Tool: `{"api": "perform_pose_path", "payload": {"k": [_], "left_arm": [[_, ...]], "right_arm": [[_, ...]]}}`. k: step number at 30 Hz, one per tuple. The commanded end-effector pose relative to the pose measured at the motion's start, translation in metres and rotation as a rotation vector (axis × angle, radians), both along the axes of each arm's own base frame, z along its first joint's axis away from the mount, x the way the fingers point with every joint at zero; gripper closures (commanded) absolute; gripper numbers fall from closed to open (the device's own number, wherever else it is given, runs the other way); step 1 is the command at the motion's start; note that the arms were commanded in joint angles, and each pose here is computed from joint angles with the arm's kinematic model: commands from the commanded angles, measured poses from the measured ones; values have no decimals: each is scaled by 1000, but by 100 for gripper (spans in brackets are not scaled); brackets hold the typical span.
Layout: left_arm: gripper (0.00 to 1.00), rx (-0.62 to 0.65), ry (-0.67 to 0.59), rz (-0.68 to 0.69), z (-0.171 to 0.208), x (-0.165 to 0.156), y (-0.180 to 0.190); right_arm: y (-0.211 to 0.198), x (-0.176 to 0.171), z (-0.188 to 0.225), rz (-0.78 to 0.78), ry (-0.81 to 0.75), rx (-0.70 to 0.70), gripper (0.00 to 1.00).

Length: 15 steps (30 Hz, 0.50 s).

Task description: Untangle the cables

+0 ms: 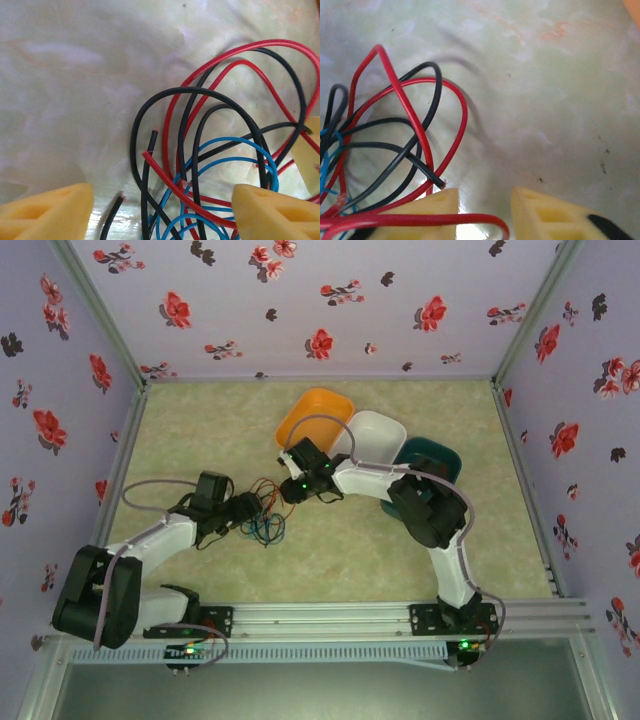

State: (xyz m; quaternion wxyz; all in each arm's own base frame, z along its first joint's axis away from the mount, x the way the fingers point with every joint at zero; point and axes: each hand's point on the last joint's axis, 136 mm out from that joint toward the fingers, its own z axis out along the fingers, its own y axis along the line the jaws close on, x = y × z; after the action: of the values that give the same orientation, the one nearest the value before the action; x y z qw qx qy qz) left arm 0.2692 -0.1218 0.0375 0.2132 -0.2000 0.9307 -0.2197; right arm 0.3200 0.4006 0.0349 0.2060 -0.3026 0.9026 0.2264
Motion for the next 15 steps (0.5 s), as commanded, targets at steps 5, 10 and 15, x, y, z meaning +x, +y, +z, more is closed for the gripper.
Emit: {"api": "perform_pose_path", "payload": {"k": [5,10,15], "left_arm": [[45,-22,-25,6,3,7,-2],[57,-26,-30,18,2,8,-1],[70,-24,-62,47,7,9,3]], "right_arm": [[-4,6,12,-46,-27,51,97],[-17,8,31,-94,-61,70,100],[-24,4,54,-125,-73,115,100]]}}
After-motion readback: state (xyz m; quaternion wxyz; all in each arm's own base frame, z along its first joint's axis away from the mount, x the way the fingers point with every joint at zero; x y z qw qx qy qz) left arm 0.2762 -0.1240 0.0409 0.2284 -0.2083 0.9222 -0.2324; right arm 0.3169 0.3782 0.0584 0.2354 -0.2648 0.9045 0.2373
